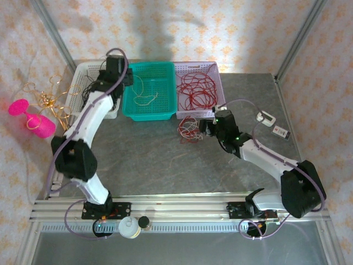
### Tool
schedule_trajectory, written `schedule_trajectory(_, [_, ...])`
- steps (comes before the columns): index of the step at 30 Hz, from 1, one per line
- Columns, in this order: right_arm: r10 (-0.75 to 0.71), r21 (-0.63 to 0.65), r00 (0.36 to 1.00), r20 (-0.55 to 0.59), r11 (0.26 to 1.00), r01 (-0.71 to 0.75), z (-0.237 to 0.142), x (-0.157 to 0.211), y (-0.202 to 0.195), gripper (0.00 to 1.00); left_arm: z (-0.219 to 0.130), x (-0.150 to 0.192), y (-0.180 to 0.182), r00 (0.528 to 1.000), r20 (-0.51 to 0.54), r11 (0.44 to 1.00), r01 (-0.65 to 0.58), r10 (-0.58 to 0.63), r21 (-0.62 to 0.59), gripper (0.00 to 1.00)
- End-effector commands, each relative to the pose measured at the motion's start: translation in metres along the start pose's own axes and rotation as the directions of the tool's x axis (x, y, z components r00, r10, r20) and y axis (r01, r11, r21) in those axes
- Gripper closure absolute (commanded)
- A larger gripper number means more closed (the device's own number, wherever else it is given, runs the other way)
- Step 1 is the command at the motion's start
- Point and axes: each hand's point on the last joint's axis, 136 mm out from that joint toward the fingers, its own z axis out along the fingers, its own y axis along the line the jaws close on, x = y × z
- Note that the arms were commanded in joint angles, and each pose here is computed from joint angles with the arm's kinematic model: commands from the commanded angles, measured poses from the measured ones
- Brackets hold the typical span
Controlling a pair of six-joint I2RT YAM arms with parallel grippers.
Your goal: Untangle the cables
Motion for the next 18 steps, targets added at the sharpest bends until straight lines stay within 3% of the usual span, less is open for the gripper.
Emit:
schedule_trajectory(1, [0.088, 0.057, 0.995, -0.055, 0.995, -0.085, -0.003, 0.005, -0.021, 0.43, -0.035, 0.012, -0.033, 0.992, 0.054, 0.981, 0.101, -0.112, 0.168, 0.22])
schedule_trajectory(4, [0.179, 0.005, 0.973, -0.145, 0.984, -0.18, 0.006, 0.022, -0.028, 0.44, -0.064, 0.049, -0.069, 0.994, 0.022, 0.949, 0.097, -0.108, 0.301, 0.27])
schedule_trajectory(7, [0.24, -0.059, 0.948, -0.21, 0.965, -0.257, 0.014, 0.034, -0.025, 0.47, -0.096, 0.096, -0.121, 1.0, -0.012, 0.871, 0.031, -0.029, 0.491, 0.29])
schedule_trajectory(12, [0.259, -0.085, 0.942, -0.215, 0.956, -0.282, 0.022, 0.035, -0.021, 0.49, -0.138, 0.187, -0.195, 0.977, -0.003, 0.645, -0.139, 0.215, 0.752, 0.49])
schedule_trajectory(15, [0.261, -0.083, 0.94, -0.219, 0.955, -0.284, 0.025, 0.035, -0.021, 0.5, -0.15, 0.223, -0.223, 0.942, 0.071, 0.536, -0.247, 0.327, 0.807, 0.53])
schedule_trajectory(18, [0.261, -0.083, 0.94, -0.22, 0.955, -0.284, 0.024, 0.037, -0.021, 0.51, -0.148, 0.24, -0.24, 0.922, 0.134, 0.477, -0.308, 0.365, 0.823, 0.57])
